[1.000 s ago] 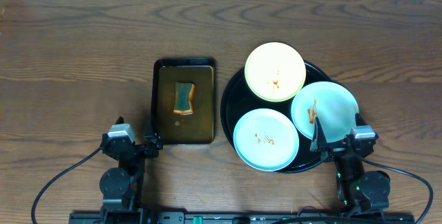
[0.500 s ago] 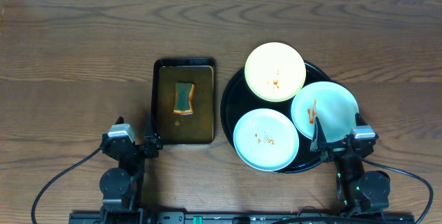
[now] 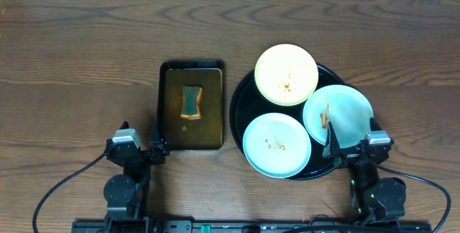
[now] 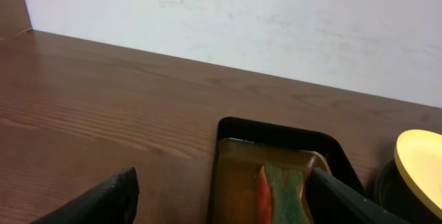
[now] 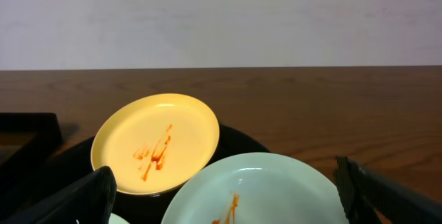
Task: Clean dirty plates on tray and stack at the side
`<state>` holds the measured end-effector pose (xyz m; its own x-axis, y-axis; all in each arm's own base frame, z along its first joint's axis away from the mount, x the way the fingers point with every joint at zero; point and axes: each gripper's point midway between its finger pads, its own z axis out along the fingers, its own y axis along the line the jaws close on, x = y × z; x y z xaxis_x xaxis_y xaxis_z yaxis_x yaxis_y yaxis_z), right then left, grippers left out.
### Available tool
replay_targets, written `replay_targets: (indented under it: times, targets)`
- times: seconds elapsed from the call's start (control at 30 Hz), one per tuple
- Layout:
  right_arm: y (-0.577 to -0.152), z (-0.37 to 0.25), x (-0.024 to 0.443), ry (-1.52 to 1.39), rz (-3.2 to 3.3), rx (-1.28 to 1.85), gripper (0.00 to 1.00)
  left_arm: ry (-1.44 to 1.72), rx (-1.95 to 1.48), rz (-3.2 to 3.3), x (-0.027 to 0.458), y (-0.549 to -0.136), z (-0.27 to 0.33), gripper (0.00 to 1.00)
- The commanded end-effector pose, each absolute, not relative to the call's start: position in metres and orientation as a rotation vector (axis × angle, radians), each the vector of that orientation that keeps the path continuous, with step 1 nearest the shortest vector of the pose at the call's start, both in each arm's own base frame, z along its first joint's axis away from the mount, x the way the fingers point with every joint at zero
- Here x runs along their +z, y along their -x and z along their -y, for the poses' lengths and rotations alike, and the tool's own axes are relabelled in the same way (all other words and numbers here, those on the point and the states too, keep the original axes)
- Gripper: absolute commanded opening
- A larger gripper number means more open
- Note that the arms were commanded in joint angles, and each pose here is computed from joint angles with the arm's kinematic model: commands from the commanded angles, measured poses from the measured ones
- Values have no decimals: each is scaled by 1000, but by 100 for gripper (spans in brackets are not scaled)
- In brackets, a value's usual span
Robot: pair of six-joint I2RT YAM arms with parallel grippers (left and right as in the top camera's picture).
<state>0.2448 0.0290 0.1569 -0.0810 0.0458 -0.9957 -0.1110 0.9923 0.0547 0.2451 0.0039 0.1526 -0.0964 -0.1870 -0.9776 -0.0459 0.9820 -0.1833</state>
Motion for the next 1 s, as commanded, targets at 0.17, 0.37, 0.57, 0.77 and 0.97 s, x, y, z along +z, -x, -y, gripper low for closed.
replay_targets:
  times: [0.17, 0.37, 0.57, 0.77, 0.97]
  targets:
    - [-245, -28, 155, 4, -1655, 170, 99, 266, -153, -1721, 134, -244, -8, 78]
    - [-243, -28, 156, -42, -1692, 209, 99, 292, -164, -1771, 133, -245, -8, 78]
    - [-234, -27, 164, -51, -1820, 204, 99, 304, -151, -1868, 150, -248, -8, 78]
    - [-227, -29, 174, -87, -2009, 227, 99, 315, -140, -2017, 172, -252, -6, 78]
    - [-218, -41, 170, -201, -2300, 336, 99, 282, -236, -2242, 186, -262, 14, 78]
